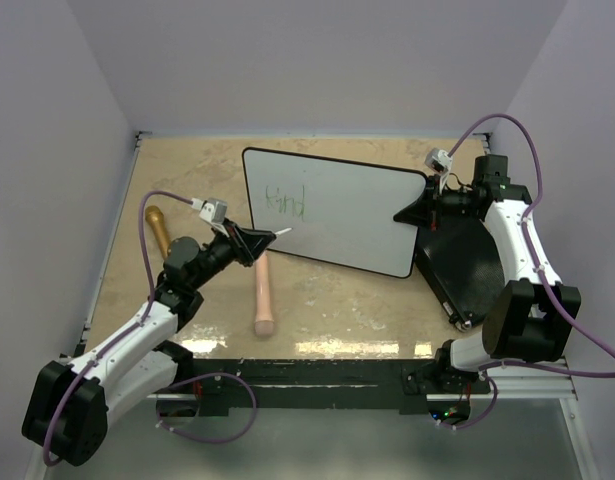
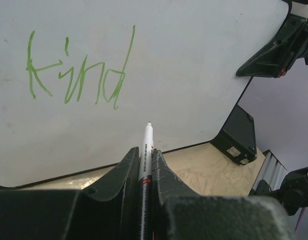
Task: Write a sentence on the whiteboard
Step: Write on the whiteboard at the center of the board.
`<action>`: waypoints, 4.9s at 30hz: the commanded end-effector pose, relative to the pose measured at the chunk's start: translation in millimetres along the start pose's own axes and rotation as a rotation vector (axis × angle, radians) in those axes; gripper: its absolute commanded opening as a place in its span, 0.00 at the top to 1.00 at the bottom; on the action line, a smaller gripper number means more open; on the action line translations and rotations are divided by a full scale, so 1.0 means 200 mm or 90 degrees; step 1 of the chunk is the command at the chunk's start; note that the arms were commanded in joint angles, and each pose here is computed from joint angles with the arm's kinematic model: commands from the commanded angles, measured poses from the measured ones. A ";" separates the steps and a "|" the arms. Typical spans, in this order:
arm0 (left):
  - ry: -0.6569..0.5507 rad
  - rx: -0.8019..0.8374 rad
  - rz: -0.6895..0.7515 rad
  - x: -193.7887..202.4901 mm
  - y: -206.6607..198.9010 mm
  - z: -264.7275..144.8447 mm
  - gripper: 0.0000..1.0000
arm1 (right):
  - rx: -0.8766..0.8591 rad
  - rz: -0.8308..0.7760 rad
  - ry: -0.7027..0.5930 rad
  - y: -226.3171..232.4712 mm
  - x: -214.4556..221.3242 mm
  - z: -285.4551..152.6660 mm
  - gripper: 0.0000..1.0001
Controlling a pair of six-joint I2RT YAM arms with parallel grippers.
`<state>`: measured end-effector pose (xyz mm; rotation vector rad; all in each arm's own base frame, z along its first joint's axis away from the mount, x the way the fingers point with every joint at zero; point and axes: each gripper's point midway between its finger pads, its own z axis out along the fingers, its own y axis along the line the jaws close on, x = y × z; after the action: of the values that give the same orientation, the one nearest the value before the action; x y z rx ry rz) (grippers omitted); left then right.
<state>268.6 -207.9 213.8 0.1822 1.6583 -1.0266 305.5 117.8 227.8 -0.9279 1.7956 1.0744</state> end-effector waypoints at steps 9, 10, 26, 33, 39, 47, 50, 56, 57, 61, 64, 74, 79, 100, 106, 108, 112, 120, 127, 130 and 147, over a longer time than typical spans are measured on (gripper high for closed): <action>-0.035 0.003 0.045 -0.13 -0.04 0.01 1.00 | 0.017 -0.022 0.021 -0.03 0.02 0.00 1.00; -0.036 0.004 0.049 -0.14 -0.05 0.01 1.00 | 0.018 -0.021 0.021 -0.03 0.02 0.00 1.00; -0.027 -0.003 0.045 -0.14 -0.05 0.00 1.00 | 0.017 -0.024 0.020 -0.03 0.02 0.00 1.00; -0.027 0.007 0.042 -0.14 -0.07 0.01 1.00 | 0.016 -0.023 0.020 -0.02 0.02 0.00 1.00; -0.030 0.017 0.044 -0.15 -0.08 0.01 1.00 | 0.015 -0.022 0.019 -0.02 0.02 0.00 1.00; -0.004 0.018 0.069 -0.14 -0.11 0.11 1.00 | 0.014 -0.020 0.019 -0.03 0.02 0.00 1.00; -0.004 -0.007 0.096 -0.12 -0.09 0.13 1.00 | 0.012 -0.019 0.020 -0.03 0.02 0.00 1.00; -0.035 -0.031 0.117 -0.21 -0.07 0.18 1.00 | 0.005 -0.015 0.024 -0.03 0.04 0.01 1.00; -0.032 -0.027 0.117 -0.21 -0.07 0.19 1.00 | 0.003 -0.016 0.024 -0.03 0.04 0.01 1.00; -0.029 -0.013 0.111 -0.21 -0.08 0.27 1.00 | 0.005 -0.019 0.023 -0.03 0.03 0.00 1.00; -0.033 -0.004 0.111 -0.24 -0.09 0.31 1.00 | 0.004 -0.017 0.023 -0.03 0.04 0.01 1.00; -0.004 0.002 0.111 -0.17 -0.07 0.36 1.00 | 0.007 -0.014 0.024 -0.04 0.04 0.01 1.00; 0.003 -0.007 0.111 -0.15 -0.05 0.39 1.00 | 0.007 -0.015 0.023 -0.03 0.04 0.01 1.00; 0.039 -0.071 0.126 -0.08 0.07 0.40 1.00 | 0.008 -0.016 0.024 -0.03 0.03 0.01 1.00; 0.069 -0.082 0.113 0.00 0.10 0.37 1.00 | 0.008 -0.017 0.023 -0.03 0.03 0.00 1.00; 0.075 -0.083 0.108 0.02 0.11 0.35 1.00 | 0.007 -0.016 0.024 -0.03 0.03 0.01 1.00; 0.086 -0.084 0.101 0.06 0.12 0.34 1.00 | 0.007 -0.020 0.022 -0.03 0.03 0.00 1.00; 0.098 -0.082 0.097 0.09 0.12 0.33 1.00 | 0.008 -0.019 0.022 -0.03 0.03 0.00 1.00; 0.067 -0.072 0.095 0.00 0.08 0.35 1.00 | 0.007 -0.020 0.022 -0.03 0.03 0.00 1.00; 0.050 -0.065 0.098 -0.07 0.04 0.38 1.00 | 0.008 -0.020 0.022 -0.03 0.03 0.00 1.00; 0.038 -0.056 0.113 -0.18 0.00 0.46 1.00 | 0.005 -0.019 0.022 -0.02 0.03 0.00 1.00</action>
<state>339.2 -254.5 229.1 0.2989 1.7474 -0.8253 305.4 118.5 220.0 -0.9147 1.8112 1.1174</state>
